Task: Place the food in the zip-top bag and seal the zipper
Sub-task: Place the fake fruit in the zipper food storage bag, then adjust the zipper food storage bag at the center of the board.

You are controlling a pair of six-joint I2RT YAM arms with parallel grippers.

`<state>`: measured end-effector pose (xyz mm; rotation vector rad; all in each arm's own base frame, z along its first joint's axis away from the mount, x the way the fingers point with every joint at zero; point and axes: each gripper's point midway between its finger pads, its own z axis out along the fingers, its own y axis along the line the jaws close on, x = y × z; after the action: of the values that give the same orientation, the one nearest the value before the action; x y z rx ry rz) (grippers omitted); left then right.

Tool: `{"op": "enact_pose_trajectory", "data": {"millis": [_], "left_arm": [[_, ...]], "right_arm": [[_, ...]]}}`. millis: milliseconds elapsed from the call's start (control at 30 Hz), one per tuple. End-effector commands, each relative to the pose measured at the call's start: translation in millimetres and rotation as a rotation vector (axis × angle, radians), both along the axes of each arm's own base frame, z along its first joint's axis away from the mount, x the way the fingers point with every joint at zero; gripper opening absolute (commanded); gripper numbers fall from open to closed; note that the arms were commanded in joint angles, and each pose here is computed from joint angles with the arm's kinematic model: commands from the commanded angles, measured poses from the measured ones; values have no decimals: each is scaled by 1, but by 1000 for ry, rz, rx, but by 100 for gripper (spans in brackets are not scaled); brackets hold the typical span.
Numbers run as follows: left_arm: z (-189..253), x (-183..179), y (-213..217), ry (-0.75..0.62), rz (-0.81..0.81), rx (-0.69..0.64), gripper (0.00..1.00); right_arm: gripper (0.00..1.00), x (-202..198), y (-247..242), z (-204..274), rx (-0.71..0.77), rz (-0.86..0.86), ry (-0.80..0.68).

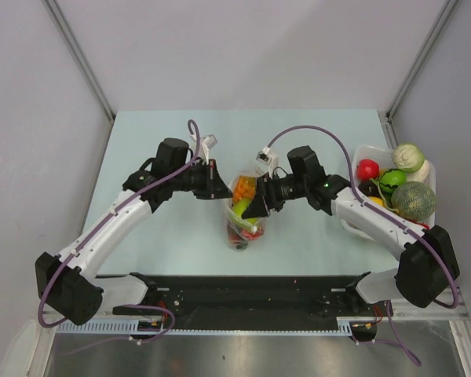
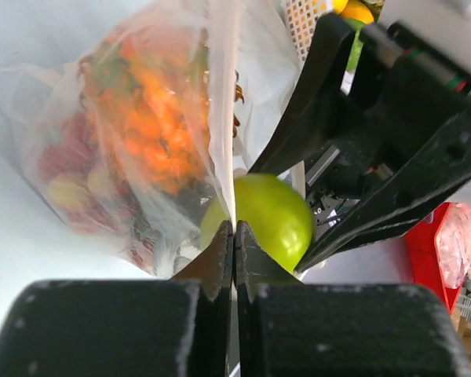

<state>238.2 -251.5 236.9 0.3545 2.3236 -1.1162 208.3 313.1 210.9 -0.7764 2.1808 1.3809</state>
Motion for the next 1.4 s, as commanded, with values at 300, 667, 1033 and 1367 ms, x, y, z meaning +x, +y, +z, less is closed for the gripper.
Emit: {"op": "enact_pose_trajectory", "data": {"millis": [300, 667, 1033, 1367], "left_arm": [[19, -3, 4, -132, -51, -3, 0], [15, -5, 5, -175, -94, 15, 0], [21, -5, 0, -199, -103, -24, 0], [28, -20, 1, -241, -142, -21, 0]], "right_arm": [[80, -17, -7, 19, -103, 216, -218], [81, 20, -70, 74, -157, -73, -337], [68, 9, -63, 0, -258, -12, -94], [0, -1, -39, 53, -37, 75, -91]]}}
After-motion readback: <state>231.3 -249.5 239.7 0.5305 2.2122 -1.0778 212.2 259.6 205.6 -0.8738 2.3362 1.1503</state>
